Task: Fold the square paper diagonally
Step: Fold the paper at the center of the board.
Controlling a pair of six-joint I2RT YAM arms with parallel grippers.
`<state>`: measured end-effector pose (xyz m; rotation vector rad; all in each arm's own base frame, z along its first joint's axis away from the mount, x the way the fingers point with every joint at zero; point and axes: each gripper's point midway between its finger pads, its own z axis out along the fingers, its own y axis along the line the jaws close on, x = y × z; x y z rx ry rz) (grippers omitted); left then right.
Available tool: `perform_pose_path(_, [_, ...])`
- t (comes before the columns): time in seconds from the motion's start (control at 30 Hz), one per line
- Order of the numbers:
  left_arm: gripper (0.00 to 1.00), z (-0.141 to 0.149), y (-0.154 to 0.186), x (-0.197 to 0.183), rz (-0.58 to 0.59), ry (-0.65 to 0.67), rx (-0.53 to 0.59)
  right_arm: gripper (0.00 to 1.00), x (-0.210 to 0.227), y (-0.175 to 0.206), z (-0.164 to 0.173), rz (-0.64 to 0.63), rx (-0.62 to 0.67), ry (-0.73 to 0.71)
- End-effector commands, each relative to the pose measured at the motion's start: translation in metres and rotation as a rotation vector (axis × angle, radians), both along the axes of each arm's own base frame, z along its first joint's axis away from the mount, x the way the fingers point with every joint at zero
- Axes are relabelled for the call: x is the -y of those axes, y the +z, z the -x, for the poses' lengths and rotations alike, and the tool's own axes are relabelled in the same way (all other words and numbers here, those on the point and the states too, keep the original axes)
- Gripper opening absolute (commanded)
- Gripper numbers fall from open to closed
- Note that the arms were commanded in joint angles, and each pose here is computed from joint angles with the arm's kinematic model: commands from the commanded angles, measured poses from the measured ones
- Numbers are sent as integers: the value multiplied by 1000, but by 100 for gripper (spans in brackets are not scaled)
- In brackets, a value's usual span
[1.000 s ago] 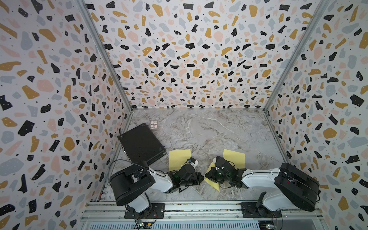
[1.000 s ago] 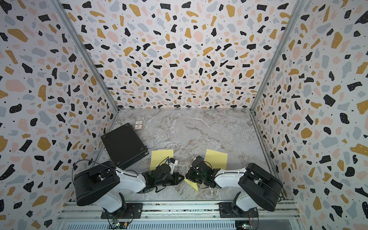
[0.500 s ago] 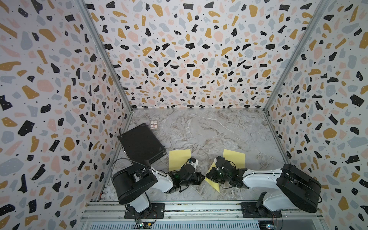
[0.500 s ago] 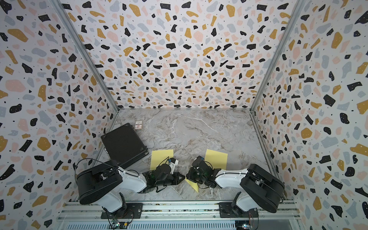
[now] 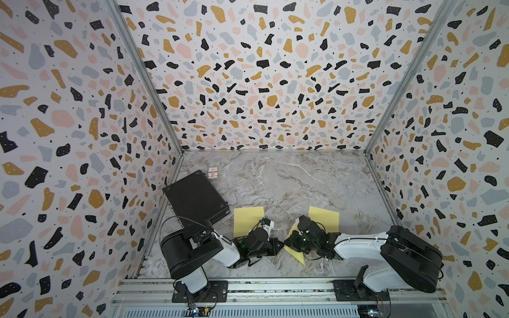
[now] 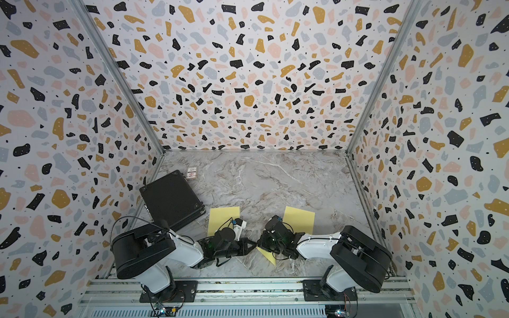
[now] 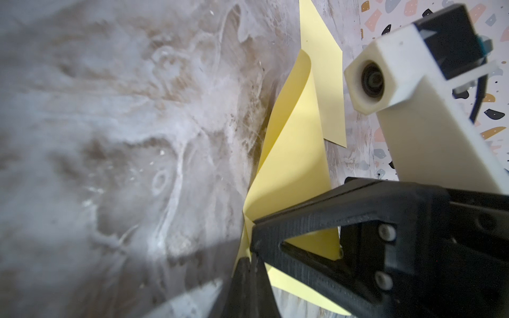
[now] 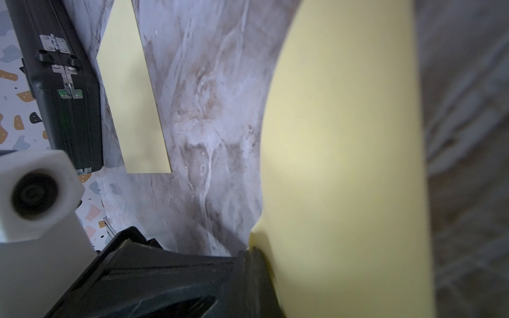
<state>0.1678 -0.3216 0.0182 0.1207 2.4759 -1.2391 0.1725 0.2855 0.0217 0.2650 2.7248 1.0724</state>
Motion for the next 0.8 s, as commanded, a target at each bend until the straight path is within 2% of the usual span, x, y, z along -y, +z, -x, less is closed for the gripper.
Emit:
perform_pose_path(0.0, [0, 14, -36, -24, -121, 1, -78, 0, 1, -1, -2, 23, 8, -5])
perform_pose_path(0.77, [0, 14, -37, -25, -129, -1, -76, 0, 1, 7, -11, 41, 48, -21])
